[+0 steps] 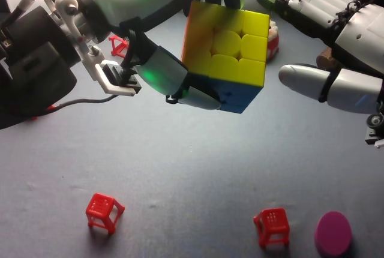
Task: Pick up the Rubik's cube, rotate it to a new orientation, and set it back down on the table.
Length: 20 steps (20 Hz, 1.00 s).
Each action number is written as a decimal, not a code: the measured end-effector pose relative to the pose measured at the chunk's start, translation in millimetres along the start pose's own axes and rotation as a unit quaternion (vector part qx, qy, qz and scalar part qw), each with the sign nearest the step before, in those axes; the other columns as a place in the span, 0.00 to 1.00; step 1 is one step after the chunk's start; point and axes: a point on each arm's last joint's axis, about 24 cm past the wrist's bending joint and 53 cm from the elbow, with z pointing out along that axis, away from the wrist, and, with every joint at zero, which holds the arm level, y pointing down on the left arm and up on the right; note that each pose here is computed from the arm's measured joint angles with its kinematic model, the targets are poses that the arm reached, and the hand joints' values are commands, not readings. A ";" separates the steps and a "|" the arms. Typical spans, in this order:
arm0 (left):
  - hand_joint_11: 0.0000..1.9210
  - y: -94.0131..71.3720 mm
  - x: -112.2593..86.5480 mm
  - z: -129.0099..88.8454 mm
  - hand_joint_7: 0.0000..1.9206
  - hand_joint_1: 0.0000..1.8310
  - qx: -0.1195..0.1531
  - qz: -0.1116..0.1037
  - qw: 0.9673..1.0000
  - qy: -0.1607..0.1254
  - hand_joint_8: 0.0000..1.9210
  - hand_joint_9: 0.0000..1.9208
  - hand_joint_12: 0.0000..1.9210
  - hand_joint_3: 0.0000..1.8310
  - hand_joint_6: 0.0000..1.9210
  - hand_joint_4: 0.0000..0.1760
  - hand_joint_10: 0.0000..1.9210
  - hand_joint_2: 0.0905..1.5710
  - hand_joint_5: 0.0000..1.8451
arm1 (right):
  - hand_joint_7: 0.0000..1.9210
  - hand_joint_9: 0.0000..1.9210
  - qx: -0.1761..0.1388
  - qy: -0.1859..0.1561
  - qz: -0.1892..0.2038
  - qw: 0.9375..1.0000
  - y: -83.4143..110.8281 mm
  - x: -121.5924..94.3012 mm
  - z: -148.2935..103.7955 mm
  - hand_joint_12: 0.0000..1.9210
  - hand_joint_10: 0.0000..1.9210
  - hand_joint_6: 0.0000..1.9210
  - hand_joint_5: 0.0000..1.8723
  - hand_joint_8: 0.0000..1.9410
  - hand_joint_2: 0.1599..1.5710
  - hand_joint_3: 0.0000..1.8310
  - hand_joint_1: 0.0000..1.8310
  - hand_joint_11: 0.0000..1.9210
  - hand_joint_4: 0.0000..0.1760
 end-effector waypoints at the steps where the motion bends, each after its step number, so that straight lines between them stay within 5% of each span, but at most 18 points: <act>1: 0.72 -0.4 0.0 -0.9 0.46 0.66 0.000 0.002 1.000 0.001 0.98 0.66 1.00 0.50 0.68 0.00 1.00 0.47 0.46 | 0.00 0.00 0.003 0.002 0.000 1.000 -1.5 0.9 0.0 0.00 0.00 0.00 0.00 0.00 0.87 0.00 0.01 0.00 0.00; 2: 0.71 -2.6 -1.7 -1.2 0.43 0.66 0.003 0.009 1.000 0.003 0.95 0.65 1.00 0.42 0.65 0.00 1.00 0.53 0.43 | 0.00 0.00 0.006 0.005 -0.002 1.000 -3.5 1.7 -0.1 0.00 0.00 0.00 0.00 0.00 0.86 0.00 0.03 0.00 0.00; 3: 0.77 -3.6 -2.9 -0.8 0.61 0.63 0.005 0.011 1.000 0.002 0.99 0.72 1.00 0.48 0.72 0.00 1.00 0.45 0.48 | 0.00 0.00 0.009 0.006 -0.003 1.000 -5.0 1.8 -0.2 0.00 0.00 0.00 0.00 0.00 0.86 0.00 0.02 0.00 0.00; 5: 0.82 -5.5 -6.0 -0.8 0.67 0.62 0.009 0.010 1.000 -0.004 1.00 0.77 1.00 0.54 0.76 0.00 1.00 0.42 0.49 | 0.00 0.00 0.009 0.012 -0.005 1.000 -5.5 4.1 -0.1 0.00 0.00 0.00 0.00 0.00 0.86 0.00 0.00 0.00 0.00; 9: 0.82 -7.7 -6.1 -1.9 0.67 0.62 0.010 0.012 1.000 -0.003 1.00 0.77 1.00 0.50 0.74 0.00 1.00 0.44 0.48 | 0.00 0.00 0.009 0.024 -0.011 1.000 -5.6 9.9 -0.2 0.00 0.00 0.00 0.00 0.00 0.86 0.00 0.01 0.00 0.00; 11: 0.77 -7.2 -9.0 -2.9 0.62 0.63 0.010 0.013 1.000 -0.006 1.00 0.72 1.00 0.36 0.68 0.00 1.00 0.51 0.48 | 0.00 0.00 0.007 0.028 -0.010 1.000 -3.4 13.4 -0.1 0.00 0.00 0.00 0.00 0.00 0.87 0.00 0.02 0.00 0.00; 12: 0.71 -6.9 -9.6 -3.2 0.41 0.66 0.010 0.014 1.000 -0.007 0.94 0.67 1.00 0.31 0.67 0.00 1.00 0.62 0.38 | 0.00 0.00 0.006 0.030 -0.010 0.999 -2.4 14.9 -0.1 0.02 0.00 0.00 0.00 0.00 0.87 0.00 0.03 0.02 0.00; 14: 0.79 -5.9 -9.5 -3.2 0.41 0.66 0.008 0.016 1.000 -0.006 0.90 0.75 1.00 0.53 0.86 0.00 1.00 0.49 0.40 | 0.00 0.04 0.006 0.034 -0.006 0.999 0.0 18.7 -0.1 0.46 0.07 0.00 0.00 0.00 0.85 0.00 0.07 0.00 0.00; 15: 0.82 -5.6 -9.9 -3.2 0.40 0.64 0.007 0.016 1.000 -0.007 0.95 0.77 1.00 0.57 0.92 0.00 1.00 0.50 0.38 | 0.00 0.01 0.006 0.034 -0.005 0.999 0.5 18.7 -0.3 0.47 0.14 0.00 0.00 0.00 0.84 0.00 0.07 0.00 0.00; 17: 0.85 -4.9 -10.5 -3.2 0.37 0.62 0.006 0.014 1.000 -0.008 1.00 0.79 1.00 0.56 0.97 0.00 1.00 0.54 0.34 | 0.00 0.00 0.005 0.034 -0.001 0.999 4.5 19.4 -1.4 0.19 0.09 0.00 0.00 0.00 0.83 0.00 0.08 0.00 0.00; 18: 0.86 -4.3 -11.2 -3.2 0.61 0.59 0.005 0.013 1.000 -0.010 1.00 0.80 1.00 0.42 0.88 0.00 1.00 0.59 0.36 | 0.00 0.00 0.006 0.032 0.003 0.999 5.8 19.0 -1.7 0.15 0.16 0.00 0.00 0.00 0.84 0.00 0.10 0.00 0.00; 20: 0.82 -0.4 -12.6 -3.7 0.66 0.59 -0.001 0.017 1.000 -0.011 1.00 0.77 1.00 0.30 0.81 0.00 1.00 0.63 0.38 | 0.00 0.00 -0.009 0.040 -0.005 0.999 18.1 18.4 -5.2 0.15 0.20 0.00 0.00 0.00 0.84 0.00 0.09 0.00 0.00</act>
